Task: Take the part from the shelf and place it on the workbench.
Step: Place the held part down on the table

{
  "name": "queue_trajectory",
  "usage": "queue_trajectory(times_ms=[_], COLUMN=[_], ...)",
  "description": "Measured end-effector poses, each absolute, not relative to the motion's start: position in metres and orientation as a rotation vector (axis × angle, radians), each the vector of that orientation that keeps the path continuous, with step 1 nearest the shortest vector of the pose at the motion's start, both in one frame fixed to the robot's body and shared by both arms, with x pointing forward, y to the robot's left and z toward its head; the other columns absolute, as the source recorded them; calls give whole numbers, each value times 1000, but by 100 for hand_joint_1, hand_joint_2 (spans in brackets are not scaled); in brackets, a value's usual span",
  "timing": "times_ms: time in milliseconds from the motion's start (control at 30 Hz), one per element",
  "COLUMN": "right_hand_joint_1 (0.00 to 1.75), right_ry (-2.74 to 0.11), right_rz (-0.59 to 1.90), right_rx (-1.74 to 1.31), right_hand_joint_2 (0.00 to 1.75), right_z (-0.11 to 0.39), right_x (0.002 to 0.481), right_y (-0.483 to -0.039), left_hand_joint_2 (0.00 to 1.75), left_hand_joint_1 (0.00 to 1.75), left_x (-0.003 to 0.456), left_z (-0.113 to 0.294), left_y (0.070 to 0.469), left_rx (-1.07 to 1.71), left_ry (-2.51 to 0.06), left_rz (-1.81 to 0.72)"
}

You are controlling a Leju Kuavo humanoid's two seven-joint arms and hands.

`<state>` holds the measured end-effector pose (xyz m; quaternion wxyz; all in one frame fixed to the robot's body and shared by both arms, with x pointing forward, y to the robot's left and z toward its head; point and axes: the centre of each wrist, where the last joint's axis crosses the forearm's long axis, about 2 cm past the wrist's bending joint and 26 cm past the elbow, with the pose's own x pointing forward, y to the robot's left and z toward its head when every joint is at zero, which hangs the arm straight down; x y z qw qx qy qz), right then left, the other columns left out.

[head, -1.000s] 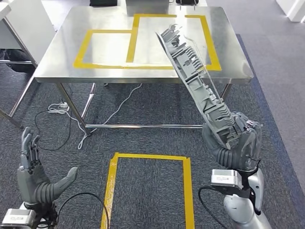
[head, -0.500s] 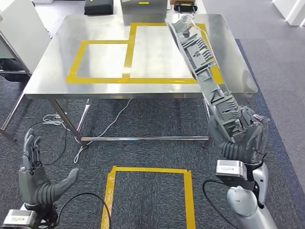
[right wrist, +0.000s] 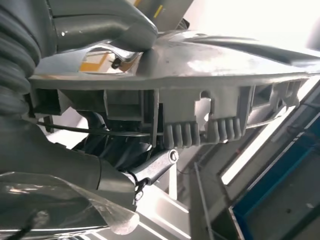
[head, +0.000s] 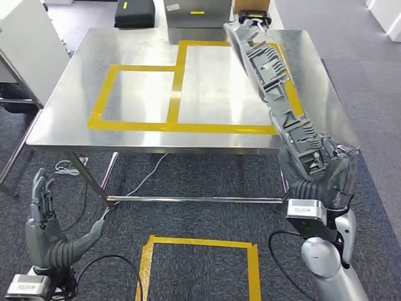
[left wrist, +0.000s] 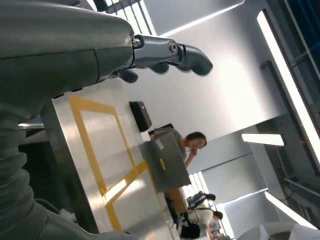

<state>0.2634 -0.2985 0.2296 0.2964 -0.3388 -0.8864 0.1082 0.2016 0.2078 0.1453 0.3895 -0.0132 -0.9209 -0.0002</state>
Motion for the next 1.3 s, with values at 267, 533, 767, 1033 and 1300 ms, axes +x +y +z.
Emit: queue_trajectory(times_ms=[267,533,767,1033,1300], right_hand_joint_1=[175,175,175,175,175], right_ry=[-2348,-2348,-2348,-2315,-2282], right_rz=[282,289,307,328,338], right_rx=[-948,-973,-1010,-1024,-1041], right_hand_joint_2=[175,175,175,175,175], right_z=[232,238,245,246,246], right_x=[267,275,282,288,294], right_y=[-309,-312,-318,-322,-328], left_hand_joint_2=[175,175,175,175,175], left_hand_joint_1=[0,0,0,0,0], left_x=[206,207,207,207,208], left_z=[148,148,148,147,147], left_y=[206,205,203,201,200], left_rx=[-46,-50,-69,-87,-93], left_ry=[-2354,-2354,-2356,-2351,-2350], left_rz=[-9,-16,-21,-28,-32])
